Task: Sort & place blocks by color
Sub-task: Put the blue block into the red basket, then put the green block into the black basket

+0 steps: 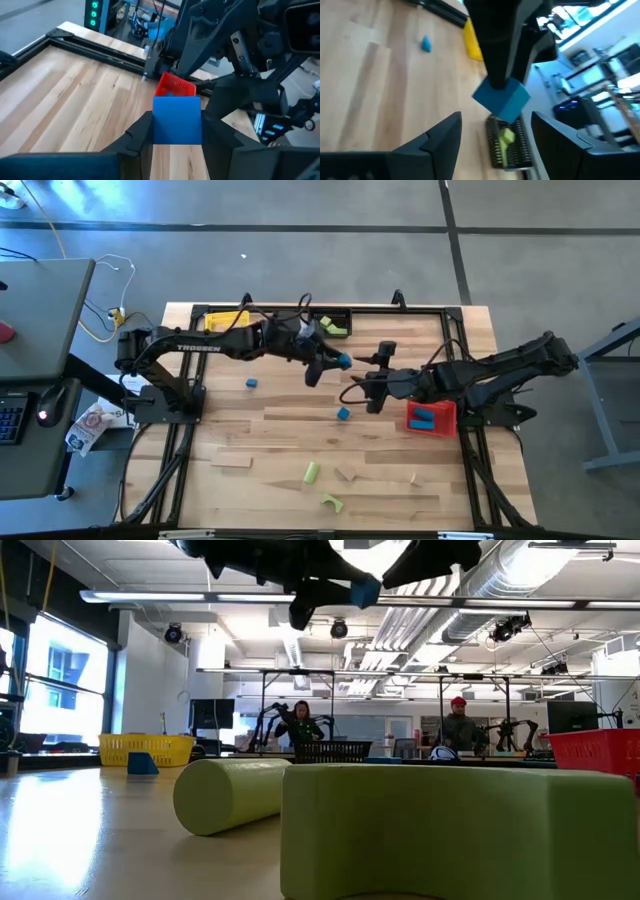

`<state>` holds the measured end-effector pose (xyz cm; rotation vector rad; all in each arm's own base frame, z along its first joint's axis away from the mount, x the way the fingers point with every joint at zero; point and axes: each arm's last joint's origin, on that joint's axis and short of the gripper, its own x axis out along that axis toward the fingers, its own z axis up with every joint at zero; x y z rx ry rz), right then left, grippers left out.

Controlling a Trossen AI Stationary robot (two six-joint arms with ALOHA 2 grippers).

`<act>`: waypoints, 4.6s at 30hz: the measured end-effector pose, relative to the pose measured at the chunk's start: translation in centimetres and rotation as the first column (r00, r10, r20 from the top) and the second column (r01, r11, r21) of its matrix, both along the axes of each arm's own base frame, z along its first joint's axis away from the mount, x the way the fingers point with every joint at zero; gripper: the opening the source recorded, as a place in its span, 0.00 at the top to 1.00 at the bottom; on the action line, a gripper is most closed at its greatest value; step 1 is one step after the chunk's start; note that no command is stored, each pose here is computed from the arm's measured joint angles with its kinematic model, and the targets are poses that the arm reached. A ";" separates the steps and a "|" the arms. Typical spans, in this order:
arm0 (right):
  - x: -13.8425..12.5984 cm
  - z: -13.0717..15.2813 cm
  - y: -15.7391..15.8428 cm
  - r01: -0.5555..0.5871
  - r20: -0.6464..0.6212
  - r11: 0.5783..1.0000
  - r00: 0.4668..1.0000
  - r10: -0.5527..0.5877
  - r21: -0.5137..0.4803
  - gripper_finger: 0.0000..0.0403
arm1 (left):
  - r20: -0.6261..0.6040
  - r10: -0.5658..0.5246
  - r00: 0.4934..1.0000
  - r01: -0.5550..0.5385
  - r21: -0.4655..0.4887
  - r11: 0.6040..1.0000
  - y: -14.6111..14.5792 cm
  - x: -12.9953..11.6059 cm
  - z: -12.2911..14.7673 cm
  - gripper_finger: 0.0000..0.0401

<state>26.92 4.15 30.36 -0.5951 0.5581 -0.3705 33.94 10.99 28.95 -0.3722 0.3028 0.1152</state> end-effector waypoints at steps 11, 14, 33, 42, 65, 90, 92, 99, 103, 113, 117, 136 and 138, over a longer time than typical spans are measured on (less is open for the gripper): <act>0.4 1.1 -0.1 0.051 0.094 0.997 0.995 -0.045 -0.063 0.44 | 0.156 0.059 0.986 -0.056 -0.025 0.998 0.0 0.4 1.5 0.73; 0.4 1.4 -0.1 0.087 0.131 0.994 0.988 -0.076 -0.074 0.44 | 0.173 0.070 0.982 -0.067 -0.021 0.998 0.0 0.5 1.7 0.74; 2.3 0.9 -0.7 0.204 0.165 0.964 0.970 -0.176 -0.173 0.74 | 0.232 0.079 0.970 -0.075 -0.026 0.997 -0.2 0.6 2.2 0.72; 2.2 0.5 -0.5 0.196 0.152 0.968 0.973 -0.173 -0.155 0.74 | 0.168 0.064 0.984 -0.062 -0.016 0.998 -0.1 0.5 1.7 0.66; -0.6 -3.7 -0.9 0.373 -0.081 0.914 0.928 -0.364 0.163 0.74 | 0.064 0.006 0.998 -0.017 0.177 0.984 -0.1 0.3 0.8 0.50; -7.1 -6.1 3.3 0.714 -0.411 0.538 0.699 -0.585 0.448 0.74 | -0.408 0.018 0.913 0.076 0.213 0.974 -4.4 -0.6 -3.2 0.50; -7.8 -6.1 3.5 0.749 -0.423 0.494 0.659 -0.622 0.441 0.74 | -0.422 -0.007 0.906 0.109 0.219 0.970 -5.1 -0.6 -3.3 0.50; -9.3 -6.1 4.4 0.825 -0.489 0.354 0.552 -0.676 0.442 0.74 | -0.457 -0.075 0.886 0.183 0.196 0.963 -7.8 -0.5 -3.6 0.50; -9.5 -6.2 4.8 0.840 -0.530 0.300 0.524 -0.667 0.453 0.74 | -0.474 -0.119 0.873 0.237 0.196 0.952 -9.4 -0.5 -3.8 0.50; -8.7 -8.1 6.0 0.894 -0.591 0.264 0.438 -0.677 0.361 0.74 | -0.541 -0.191 0.819 0.320 0.154 0.935 -12.5 -1.1 -4.3 0.50; -8.2 -9.3 6.4 0.919 -0.613 0.260 0.392 -0.686 0.297 0.74 | -0.547 -0.213 0.809 0.347 0.152 0.925 -13.4 -1.2 -4.3 0.50; -7.5 -11.2 6.9 0.921 -0.676 0.369 0.352 -0.648 0.125 0.48 | -0.542 -0.220 0.811 0.331 0.115 0.937 -14.3 -1.3 -4.4 0.50; -7.6 -11.2 6.8 0.918 -0.663 0.379 0.358 -0.658 0.120 0.45 | -0.543 -0.227 0.808 0.344 0.123 0.931 -14.3 -1.3 -4.4 0.50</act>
